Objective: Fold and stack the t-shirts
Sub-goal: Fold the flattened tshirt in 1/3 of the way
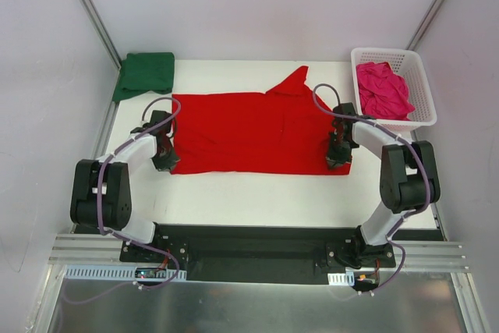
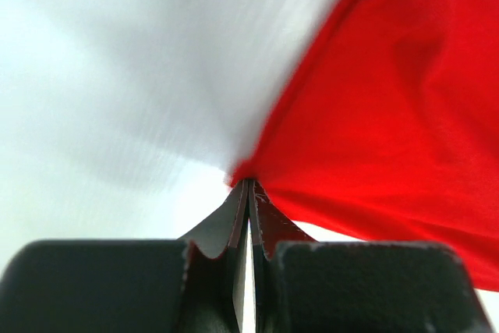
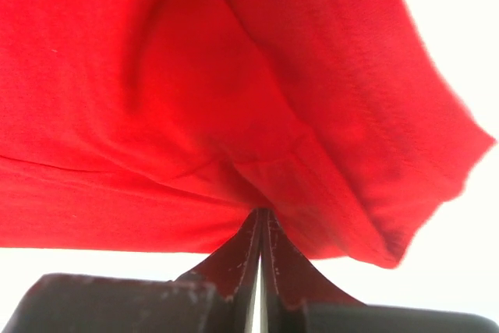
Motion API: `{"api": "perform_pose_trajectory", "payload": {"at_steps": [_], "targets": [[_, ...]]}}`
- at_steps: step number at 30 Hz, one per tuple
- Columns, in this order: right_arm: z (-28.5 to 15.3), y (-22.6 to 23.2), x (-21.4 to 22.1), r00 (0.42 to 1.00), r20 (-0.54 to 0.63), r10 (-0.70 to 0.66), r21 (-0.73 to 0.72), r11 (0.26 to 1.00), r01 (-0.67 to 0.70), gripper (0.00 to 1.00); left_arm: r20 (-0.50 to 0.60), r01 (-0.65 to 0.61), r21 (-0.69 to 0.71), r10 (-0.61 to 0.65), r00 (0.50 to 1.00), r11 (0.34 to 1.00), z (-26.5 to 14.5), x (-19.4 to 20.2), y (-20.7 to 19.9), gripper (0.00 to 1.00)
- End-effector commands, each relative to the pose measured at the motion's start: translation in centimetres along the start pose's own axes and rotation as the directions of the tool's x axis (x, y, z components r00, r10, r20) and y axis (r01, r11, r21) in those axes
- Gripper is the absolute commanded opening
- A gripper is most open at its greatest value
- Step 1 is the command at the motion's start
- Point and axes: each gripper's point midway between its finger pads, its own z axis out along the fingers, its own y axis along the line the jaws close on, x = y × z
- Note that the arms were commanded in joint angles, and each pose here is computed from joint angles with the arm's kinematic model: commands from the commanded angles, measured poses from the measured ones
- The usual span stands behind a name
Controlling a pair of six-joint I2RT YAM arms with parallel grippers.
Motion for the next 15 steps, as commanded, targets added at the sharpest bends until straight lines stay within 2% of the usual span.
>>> {"api": "perform_pose_trajectory", "payload": {"at_steps": [1,3,5,9,12,15], "targets": [[-2.7,-1.3,-1.3,0.996,0.085,-0.011,0.053,0.999,0.007,0.03,0.061,0.013,-0.065,-0.009,0.998,0.998,-2.0,-0.4,2.2,0.0],[-3.5,-0.3,-1.4,0.995,0.102,-0.017,0.002,1.0,0.017,0.03,0.101,0.022,-0.007,-0.022,0.995,1.0,-3.4,-1.1,1.5,0.0],[-5.2,0.6,-2.1,0.985,0.17,-0.031,-0.033,0.999,0.037,0.04,0.155,0.023,0.049,-0.031,0.987,0.999,-5.2,-2.1,0.8,0.0],[-8.6,2.2,-3.3,0.957,0.286,-0.052,-0.089,0.993,0.08,0.07,0.328,0.007,0.21,-0.077,0.941,0.978,-11.3,-5.3,-1.1,0.02],[-10.1,3.8,-3.5,0.947,0.318,-0.04,-0.176,0.979,0.101,0.09,0.364,-0.021,0.276,-0.084,0.928,0.961,-13.5,-6.2,-2.1,0.04],[-9.0,4.9,-3.1,0.959,0.277,-0.05,-0.211,0.971,0.112,0.09,0.319,-0.034,0.333,-0.079,0.944,0.942,-12.2,-5.6,-3.6,0.04]]}}
